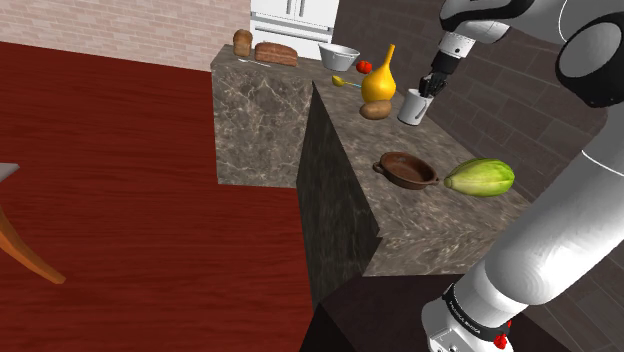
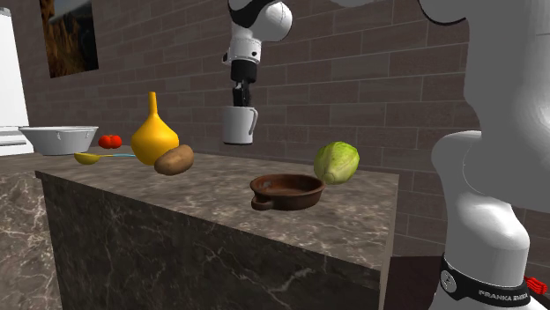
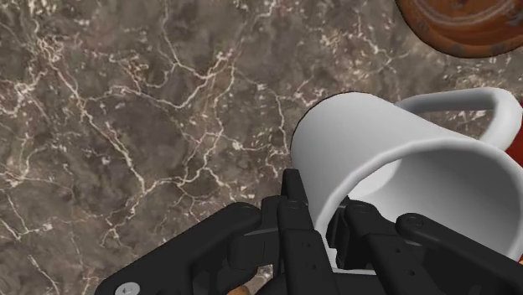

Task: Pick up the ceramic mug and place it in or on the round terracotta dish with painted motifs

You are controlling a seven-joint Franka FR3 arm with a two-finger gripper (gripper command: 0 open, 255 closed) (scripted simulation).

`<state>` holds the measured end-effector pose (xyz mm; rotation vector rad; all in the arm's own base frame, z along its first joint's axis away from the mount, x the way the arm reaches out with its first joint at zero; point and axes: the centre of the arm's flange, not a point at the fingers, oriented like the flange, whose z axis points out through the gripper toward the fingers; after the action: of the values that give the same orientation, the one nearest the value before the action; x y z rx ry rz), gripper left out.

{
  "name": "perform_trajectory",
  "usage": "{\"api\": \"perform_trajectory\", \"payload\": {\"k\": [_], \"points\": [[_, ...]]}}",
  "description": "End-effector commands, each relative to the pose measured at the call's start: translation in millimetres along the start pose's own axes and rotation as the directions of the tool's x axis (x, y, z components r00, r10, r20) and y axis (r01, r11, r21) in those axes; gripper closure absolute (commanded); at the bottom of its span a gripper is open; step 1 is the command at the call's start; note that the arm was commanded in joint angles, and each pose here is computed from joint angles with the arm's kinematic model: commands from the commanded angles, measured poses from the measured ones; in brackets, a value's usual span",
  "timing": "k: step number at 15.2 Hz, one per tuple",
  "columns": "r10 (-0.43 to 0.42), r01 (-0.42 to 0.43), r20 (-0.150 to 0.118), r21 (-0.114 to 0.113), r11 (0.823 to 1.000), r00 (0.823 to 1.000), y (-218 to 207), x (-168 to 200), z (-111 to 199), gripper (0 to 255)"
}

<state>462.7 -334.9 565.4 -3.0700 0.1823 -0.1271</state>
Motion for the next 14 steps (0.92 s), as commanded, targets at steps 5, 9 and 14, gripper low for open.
{"api": "perform_trajectory", "payload": {"k": [5, 9, 14], "points": [[0.0, 0.0, 0.0, -0.001, 1.0, 1.0, -50, -60, -10, 255], [0.0, 0.0, 0.0, -0.001, 1.0, 1.0, -84, -100, -16, 255], [0.0, 0.0, 0.0, -0.001, 1.0, 1.0, -127, -150, -24, 255]]}}
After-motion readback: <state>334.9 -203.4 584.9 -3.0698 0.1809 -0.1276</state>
